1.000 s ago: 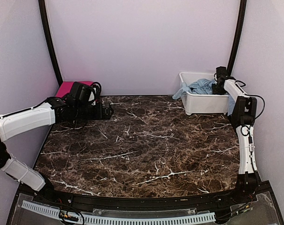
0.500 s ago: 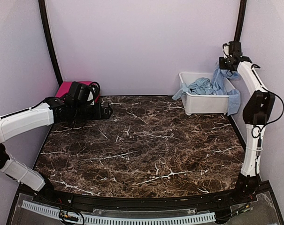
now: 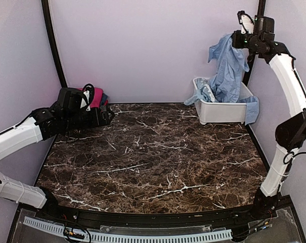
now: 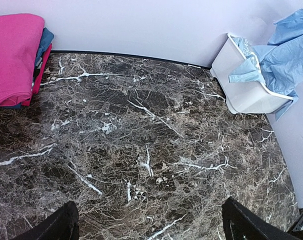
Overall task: Fold and stack the mixed laundry pile
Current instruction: Place the crumpled shirt at the center of the board.
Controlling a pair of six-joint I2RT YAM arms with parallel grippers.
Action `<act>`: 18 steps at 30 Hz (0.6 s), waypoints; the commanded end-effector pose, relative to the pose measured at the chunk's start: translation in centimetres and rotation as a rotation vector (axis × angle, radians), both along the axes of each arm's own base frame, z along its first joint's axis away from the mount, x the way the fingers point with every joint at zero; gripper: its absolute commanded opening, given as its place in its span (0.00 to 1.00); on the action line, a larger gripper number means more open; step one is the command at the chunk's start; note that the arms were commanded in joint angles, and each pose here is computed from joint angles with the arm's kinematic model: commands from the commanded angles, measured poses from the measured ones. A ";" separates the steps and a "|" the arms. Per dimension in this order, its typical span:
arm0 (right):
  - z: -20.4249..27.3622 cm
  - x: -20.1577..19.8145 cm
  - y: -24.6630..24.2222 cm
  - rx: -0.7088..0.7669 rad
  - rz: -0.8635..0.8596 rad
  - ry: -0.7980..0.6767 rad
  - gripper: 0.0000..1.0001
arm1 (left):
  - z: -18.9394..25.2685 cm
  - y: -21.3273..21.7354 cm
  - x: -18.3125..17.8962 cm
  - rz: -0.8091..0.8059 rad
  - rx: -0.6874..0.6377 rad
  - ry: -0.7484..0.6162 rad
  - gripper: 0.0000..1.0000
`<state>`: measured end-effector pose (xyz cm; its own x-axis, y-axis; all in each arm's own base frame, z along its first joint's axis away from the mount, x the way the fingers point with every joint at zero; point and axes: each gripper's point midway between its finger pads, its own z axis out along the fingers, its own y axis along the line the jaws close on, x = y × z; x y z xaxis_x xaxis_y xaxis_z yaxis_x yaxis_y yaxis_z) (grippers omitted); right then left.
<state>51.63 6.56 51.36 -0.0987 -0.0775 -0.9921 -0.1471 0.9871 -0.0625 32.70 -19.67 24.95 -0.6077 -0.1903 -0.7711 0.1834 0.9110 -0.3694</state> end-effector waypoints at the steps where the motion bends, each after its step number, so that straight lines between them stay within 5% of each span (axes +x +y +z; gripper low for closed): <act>1: 9.7 -6.7 1.6 0.028 0.053 -0.246 0.00 | 0.6 0.5 -1.2 0.002 -0.045 -0.007 0.99; 18: 19.4 -28.3 15.9 0.158 0.778 -0.515 0.00 | 2.4 1.6 -1.9 0.047 -0.093 -0.051 0.99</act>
